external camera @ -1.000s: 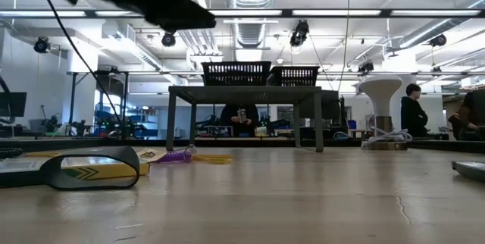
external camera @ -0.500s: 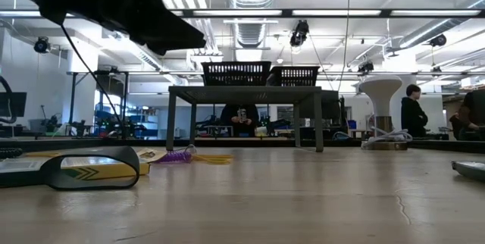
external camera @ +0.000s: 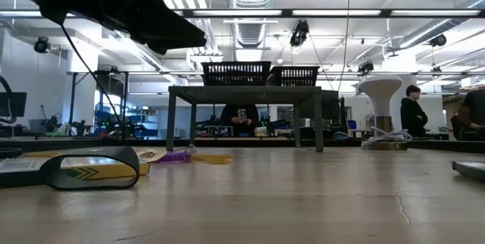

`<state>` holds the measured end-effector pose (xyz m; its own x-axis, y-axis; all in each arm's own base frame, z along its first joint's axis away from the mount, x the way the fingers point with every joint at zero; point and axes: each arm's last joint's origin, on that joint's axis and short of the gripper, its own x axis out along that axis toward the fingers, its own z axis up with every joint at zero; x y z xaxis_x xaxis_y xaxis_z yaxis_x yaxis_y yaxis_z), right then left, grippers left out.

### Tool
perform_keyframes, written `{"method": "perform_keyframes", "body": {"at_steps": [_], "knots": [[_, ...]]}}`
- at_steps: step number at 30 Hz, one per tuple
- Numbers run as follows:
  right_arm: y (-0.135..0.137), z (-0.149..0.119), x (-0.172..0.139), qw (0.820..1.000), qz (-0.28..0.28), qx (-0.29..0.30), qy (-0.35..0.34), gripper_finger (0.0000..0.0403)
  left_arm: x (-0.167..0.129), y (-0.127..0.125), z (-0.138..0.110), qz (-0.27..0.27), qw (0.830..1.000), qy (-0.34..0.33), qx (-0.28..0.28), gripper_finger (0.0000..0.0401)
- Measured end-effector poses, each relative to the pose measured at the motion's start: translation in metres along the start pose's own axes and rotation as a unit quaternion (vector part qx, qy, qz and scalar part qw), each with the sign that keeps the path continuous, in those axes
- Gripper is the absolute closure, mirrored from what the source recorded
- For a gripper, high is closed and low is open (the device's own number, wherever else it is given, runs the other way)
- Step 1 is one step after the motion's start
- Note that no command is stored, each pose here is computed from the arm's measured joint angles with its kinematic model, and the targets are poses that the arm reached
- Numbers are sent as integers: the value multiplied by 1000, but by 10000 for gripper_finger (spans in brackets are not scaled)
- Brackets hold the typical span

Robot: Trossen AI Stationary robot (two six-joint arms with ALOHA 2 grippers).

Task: Pick & Place Office Desk Supplies
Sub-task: Put the crayon box in the top left black bin

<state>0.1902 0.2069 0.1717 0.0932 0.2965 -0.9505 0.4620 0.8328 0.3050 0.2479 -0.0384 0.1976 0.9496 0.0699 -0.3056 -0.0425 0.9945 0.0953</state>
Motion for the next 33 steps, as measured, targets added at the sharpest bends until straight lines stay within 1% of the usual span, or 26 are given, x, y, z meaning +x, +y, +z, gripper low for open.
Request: {"method": "perform_keyframes", "body": {"at_steps": [9, 12, 15, 18, 22, 26, 29, 31, 33], "knots": [[-24, 5, 26, 998, -60, 19, 11, 335, 0, 0, 0, 0, 1000, 0, -2, 238], [-29, 11, 27, 998, -62, 16, 9, 335, 0, 0, 0, 0, 1000, 0, -2, 238], [-33, 20, 25, 997, -69, 7, -18, 335, 0, 0, 0, 0, 1000, -1, -2, 238], [-36, 33, 21, 994, -88, -19, -69, 335, 0, 0, 0, 0, 1000, 0, -2, 238], [-43, 59, 19, 978, -131, -57, -151, 335, 0, 0, 0, 0, 1000, 0, -2, 238], [-56, 97, 21, 957, -170, -82, -220, 335, 0, 0, 0, 0, 1000, 0, -3, 238], [-63, 129, 22, 940, -173, -99, -275, 335, 0, 0, 0, 0, 1000, 0, -3, 238], [-66, 151, 21, 924, -170, -111, -325, 335, 0, 0, 0, 0, 1000, 0, -4, 238], [-67, 167, 13, 904, -166, -120, -375, 335, 0, 0, 0, 0, 1000, 0, -10, 238]]}}
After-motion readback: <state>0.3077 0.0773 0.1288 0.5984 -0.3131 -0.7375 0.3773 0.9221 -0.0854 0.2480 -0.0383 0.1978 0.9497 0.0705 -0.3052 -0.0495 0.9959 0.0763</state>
